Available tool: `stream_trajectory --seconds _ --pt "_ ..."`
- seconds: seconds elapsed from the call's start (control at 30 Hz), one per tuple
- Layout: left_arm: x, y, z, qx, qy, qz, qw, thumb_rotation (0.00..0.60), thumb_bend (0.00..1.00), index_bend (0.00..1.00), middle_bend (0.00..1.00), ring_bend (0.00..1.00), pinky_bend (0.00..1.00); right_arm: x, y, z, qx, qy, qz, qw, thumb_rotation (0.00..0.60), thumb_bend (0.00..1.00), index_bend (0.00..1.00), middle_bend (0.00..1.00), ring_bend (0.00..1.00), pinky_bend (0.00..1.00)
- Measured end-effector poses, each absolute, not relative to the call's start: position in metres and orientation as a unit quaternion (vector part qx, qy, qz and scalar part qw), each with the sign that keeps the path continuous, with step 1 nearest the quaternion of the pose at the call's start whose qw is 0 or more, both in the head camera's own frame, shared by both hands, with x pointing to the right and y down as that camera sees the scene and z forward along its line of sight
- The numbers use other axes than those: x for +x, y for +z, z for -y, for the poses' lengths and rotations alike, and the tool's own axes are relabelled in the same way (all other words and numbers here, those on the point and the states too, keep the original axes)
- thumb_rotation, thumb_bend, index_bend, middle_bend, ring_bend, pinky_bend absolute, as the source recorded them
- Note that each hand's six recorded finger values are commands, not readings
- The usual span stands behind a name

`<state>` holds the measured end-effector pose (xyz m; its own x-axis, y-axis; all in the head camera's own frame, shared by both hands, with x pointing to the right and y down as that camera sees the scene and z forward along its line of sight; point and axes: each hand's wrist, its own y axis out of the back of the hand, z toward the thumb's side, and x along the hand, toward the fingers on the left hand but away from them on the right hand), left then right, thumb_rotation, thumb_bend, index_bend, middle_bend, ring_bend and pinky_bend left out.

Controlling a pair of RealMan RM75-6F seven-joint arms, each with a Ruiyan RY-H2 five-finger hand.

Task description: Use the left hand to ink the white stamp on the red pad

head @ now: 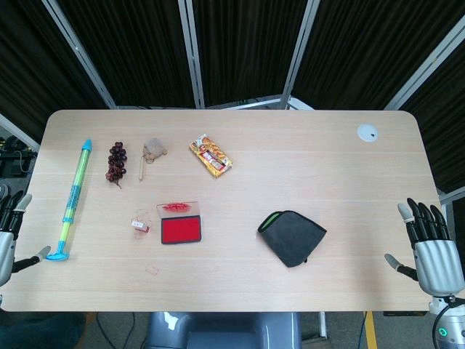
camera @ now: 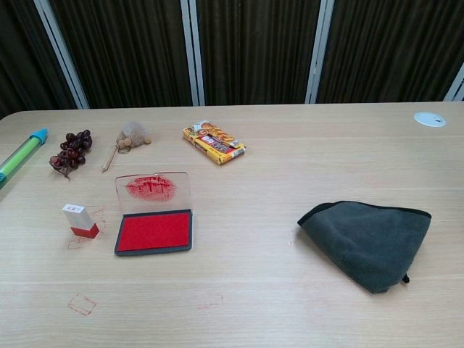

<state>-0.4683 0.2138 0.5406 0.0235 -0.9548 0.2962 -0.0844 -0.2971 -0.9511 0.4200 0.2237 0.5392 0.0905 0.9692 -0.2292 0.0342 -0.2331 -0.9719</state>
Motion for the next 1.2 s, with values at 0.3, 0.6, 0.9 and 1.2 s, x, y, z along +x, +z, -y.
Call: stream_trajectory --seconds 0.3,0.6,0.9,1.2 --pt "-0.467 0.545 -0.215 -0.596 -0.551 -0.421 0.404 0.600 0.13 0.00 0.00 0.56 0.64 0.420 0.540 -0.225 -0.589 0.525 0.424 0.445 0.600 0.00 0.00 0.00 0.00 0.00" --pt "-0.443 0.572 -0.195 -0.627 -0.565 -0.392 0.366 0.600 0.19 0.20 0.20 0.80 0.85 0.424 0.547 -0.220 -0.589 0.537 0.422 0.432 0.600 0.00 0.00 0.00 0.00 0.00" --pt "-0.388 0.627 -0.169 -0.676 -0.567 -0.301 0.362 0.600 0.19 0.29 0.27 0.81 0.86 0.427 0.554 -0.217 -0.589 0.547 0.417 0.425 0.600 0.00 0.00 0.00 0.00 0.00" --pt "-0.367 0.667 -0.165 -0.714 -0.544 -0.274 0.345 0.600 0.19 0.34 0.31 0.81 0.86 0.431 0.556 -0.217 -0.585 0.554 0.416 0.422 0.600 0.00 0.00 0.00 0.00 0.00"
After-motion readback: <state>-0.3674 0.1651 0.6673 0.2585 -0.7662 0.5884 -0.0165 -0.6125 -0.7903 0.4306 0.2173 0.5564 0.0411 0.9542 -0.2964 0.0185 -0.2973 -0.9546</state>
